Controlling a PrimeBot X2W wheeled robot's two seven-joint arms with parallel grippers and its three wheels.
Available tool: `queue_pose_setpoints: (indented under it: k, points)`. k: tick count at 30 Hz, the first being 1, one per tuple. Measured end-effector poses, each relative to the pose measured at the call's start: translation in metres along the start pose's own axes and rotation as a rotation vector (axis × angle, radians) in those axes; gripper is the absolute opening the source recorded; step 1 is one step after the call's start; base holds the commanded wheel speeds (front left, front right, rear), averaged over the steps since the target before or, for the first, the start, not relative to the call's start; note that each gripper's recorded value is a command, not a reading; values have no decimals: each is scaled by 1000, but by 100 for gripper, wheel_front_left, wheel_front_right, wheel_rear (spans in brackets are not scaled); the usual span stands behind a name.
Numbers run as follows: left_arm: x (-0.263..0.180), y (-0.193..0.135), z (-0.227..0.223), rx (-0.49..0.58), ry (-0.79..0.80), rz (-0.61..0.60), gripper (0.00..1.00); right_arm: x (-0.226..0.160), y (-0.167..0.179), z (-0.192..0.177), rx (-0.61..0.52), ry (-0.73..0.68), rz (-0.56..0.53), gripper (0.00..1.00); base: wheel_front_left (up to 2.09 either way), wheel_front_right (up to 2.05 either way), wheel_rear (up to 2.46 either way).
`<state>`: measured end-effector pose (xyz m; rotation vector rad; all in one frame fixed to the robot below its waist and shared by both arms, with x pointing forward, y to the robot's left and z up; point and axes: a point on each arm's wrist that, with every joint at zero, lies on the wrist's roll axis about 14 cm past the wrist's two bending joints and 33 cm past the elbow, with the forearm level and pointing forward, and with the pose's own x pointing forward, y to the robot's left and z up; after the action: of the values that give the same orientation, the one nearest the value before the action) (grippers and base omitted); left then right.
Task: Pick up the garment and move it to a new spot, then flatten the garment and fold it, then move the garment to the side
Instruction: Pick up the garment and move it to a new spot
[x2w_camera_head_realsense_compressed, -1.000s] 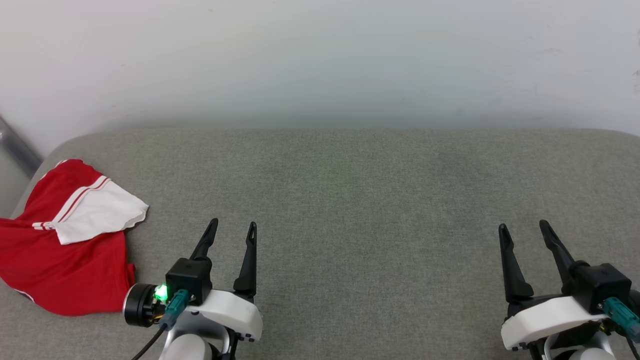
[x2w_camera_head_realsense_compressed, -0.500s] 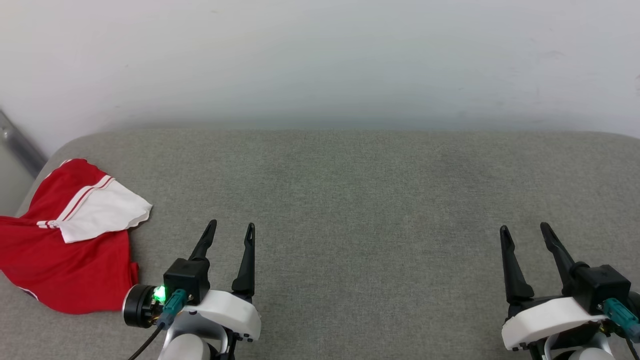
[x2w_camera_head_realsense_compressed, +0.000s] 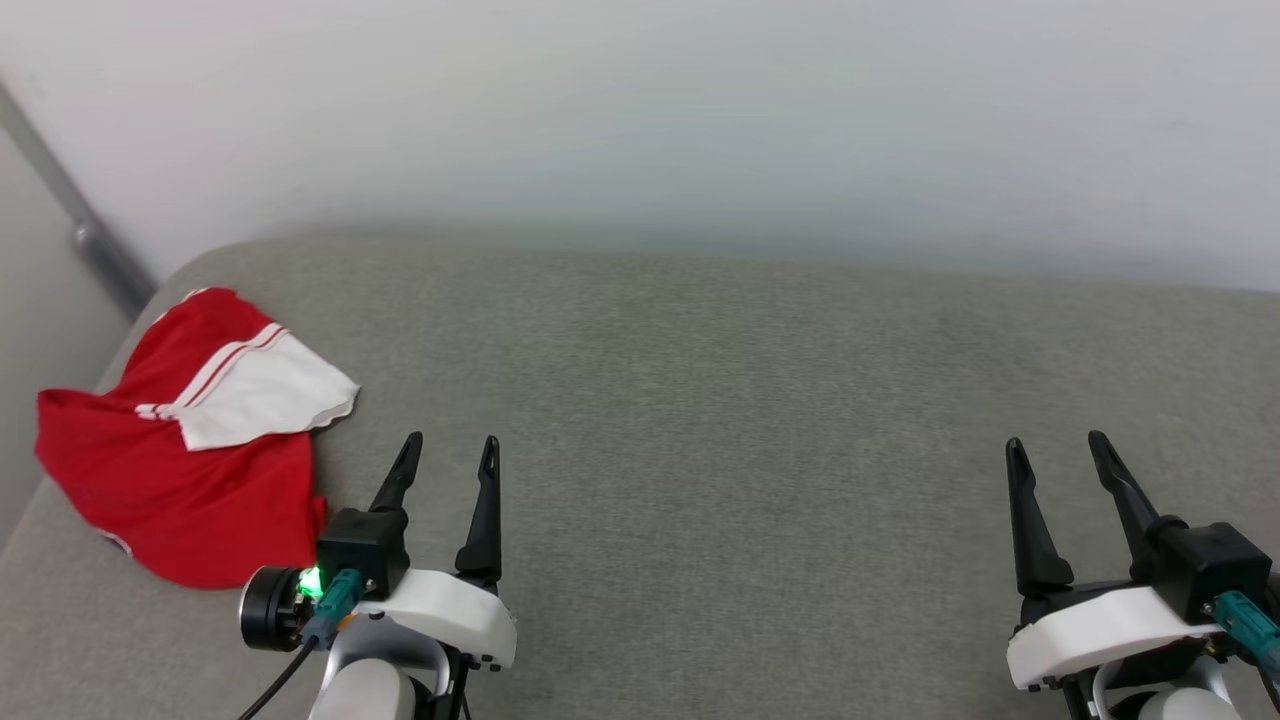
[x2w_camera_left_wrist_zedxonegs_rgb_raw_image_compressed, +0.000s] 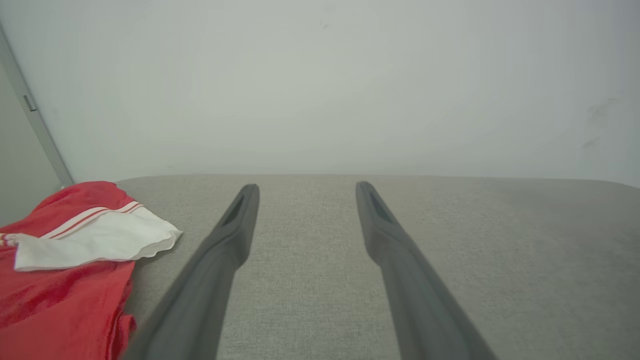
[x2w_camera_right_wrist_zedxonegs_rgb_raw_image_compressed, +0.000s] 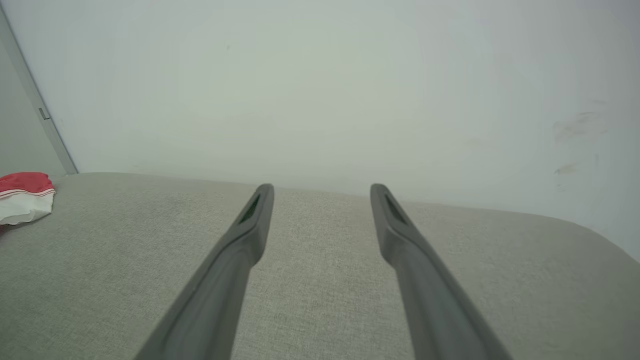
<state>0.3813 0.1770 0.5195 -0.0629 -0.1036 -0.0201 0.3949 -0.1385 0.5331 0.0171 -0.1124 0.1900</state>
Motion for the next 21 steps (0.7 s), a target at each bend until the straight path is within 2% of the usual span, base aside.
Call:
queue_pose_setpoints:
  k: [9, 21]
  points:
    - [-23, 52, 7, 2, -13, 172, 100, 24, 45, 0, 10, 0, 136, 100, 0, 0, 0]
    - [-71, 120, 21, 45, -37, 409, 100, 55, 125, 2, 30, -5, 358, 100, 0, 0, 0]
